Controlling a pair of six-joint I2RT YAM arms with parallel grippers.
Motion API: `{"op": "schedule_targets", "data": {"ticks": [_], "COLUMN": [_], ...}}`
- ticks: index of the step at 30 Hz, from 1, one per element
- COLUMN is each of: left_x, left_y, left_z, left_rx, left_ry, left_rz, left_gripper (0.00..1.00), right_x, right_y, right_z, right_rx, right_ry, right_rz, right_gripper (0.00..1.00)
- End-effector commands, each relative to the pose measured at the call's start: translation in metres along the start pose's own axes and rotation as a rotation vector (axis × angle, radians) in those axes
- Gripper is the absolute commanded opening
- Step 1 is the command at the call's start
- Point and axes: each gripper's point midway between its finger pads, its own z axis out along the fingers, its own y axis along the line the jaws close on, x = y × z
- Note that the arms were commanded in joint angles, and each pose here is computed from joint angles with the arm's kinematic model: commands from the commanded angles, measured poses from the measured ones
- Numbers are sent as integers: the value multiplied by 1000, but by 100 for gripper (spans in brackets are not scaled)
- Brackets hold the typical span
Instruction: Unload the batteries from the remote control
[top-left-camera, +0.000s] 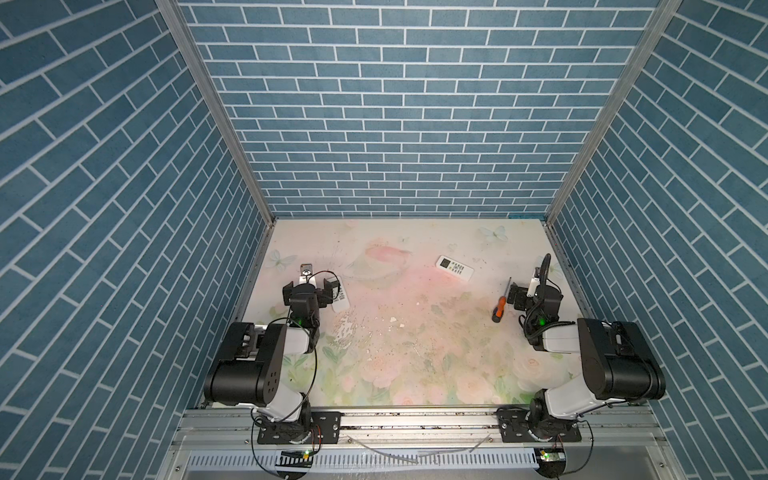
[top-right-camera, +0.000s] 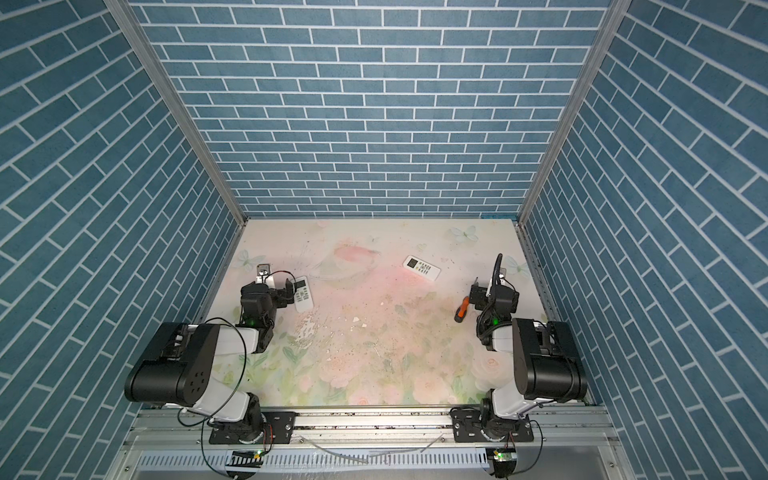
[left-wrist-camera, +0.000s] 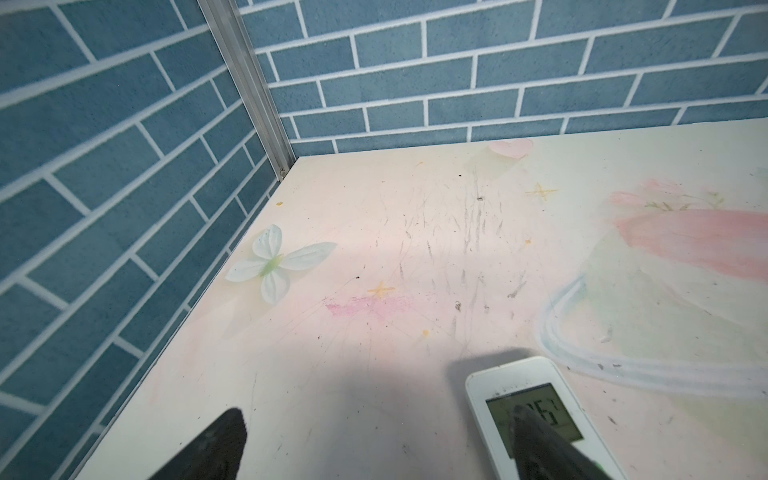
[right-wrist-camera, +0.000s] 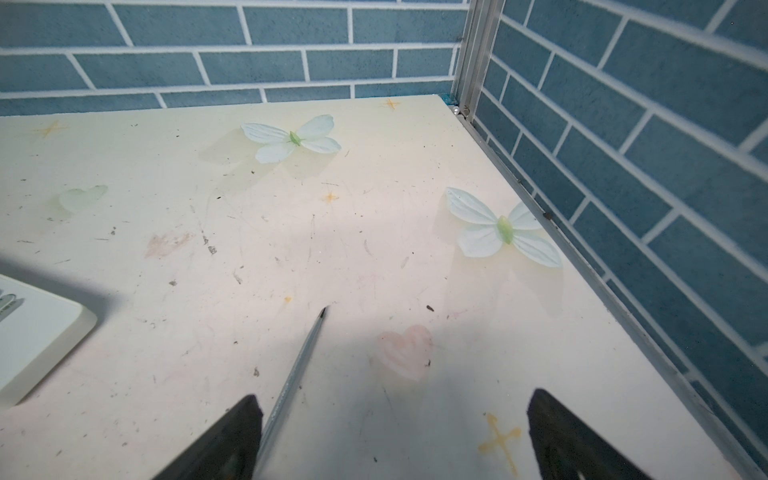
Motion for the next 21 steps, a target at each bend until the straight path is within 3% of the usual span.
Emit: {"op": "schedule_targets", "data": {"ticks": [1,7,11,13,15,16,21], "left_x": [-4,-6,-33,-50,-57,-60,-62], "left_y": [-2,2,10,22,44,45,31], "left_z": [1,0,-16,-29,-43,-48,-53], "left_rx": [6,-16,-25,-64,-165,-152,-82], "left_ry": [-14,-16,-21,-12,32,67,275], "left_rz": [-3,-12,-19,-78,-223,-253,-300], "left_gripper": [100,100,99,100,100,100,100], "right_x": [-13,-16,-47,-73,-90,-98,-114], "right_y": [0,0,1,-16,-20,-13,9], "right_z": [3,2,-9,-21,-35,-40,-52], "right_rx": [-3,-4,-15,75,94,53,-46], "right_ry": [-37,-47,31,42,77,94,175], "right_rz": [19,18,9,142,239,249,341], "right_gripper": [99,99,99,99,99,99,99]}}
